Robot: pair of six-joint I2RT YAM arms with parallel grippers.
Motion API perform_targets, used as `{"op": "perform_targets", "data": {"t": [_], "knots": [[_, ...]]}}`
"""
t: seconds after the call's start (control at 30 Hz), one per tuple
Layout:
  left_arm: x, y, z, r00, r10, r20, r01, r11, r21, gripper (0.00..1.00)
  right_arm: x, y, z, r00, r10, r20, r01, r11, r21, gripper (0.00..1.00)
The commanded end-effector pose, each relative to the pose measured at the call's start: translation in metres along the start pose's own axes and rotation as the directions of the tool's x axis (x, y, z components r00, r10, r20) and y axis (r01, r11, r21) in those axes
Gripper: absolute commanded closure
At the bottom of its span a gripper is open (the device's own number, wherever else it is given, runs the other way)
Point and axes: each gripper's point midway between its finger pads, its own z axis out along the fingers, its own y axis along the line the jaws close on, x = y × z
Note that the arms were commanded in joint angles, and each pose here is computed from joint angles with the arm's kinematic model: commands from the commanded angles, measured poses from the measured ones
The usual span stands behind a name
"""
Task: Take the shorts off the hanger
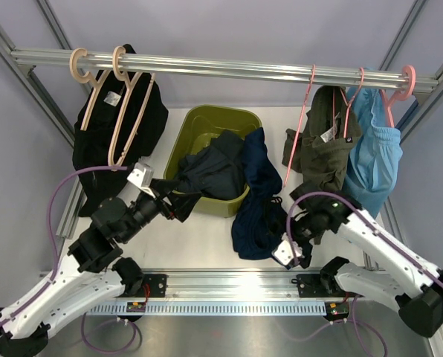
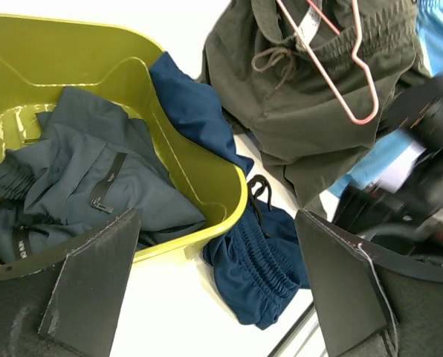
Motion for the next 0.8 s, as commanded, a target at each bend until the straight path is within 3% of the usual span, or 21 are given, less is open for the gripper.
{"op": "perform_targets", "data": {"t": [0.0, 0.3, 0.53, 0.6, 0.77], "knots": [[-0.002, 0.010, -0.007, 0.998, -0.044, 0.044, 0.046, 0.998, -0.052, 0.09, 0.034, -0.019, 0.023, 0.990, -0.049, -0.134, 0.044, 0.998, -0.039, 0.03], [0.001, 0.017, -0.017, 0.997, -0.055, 0.057, 0.060, 0.995, -0.076, 0.09, 0.064, -0.062, 0.075, 0.977, -0.010, -0.211, 0.003, 1.000, -0.031, 0.00], [0.002, 0.017, -0.018, 0.998, -0.047, 0.052, 0.051, 0.996, -0.074, 0.09, 0.084, -0.037, 0.101, 0.968, -0.005, -0.250, -0.024, 0.993, -0.114, 0.05], [0.004, 0.017, -0.018, 0.998, -0.047, 0.049, 0.051, 0.996, -0.075, 0.09, 0.086, -0.025, 0.106, 0.969, 0.022, -0.248, -0.057, 0.989, -0.136, 0.11], [0.003, 0.017, -0.019, 0.997, -0.051, 0.056, 0.055, 0.996, -0.070, 0.09, 0.079, -0.021, 0.110, 0.970, 0.104, -0.219, -0.130, 0.986, -0.108, 0.54]]}}
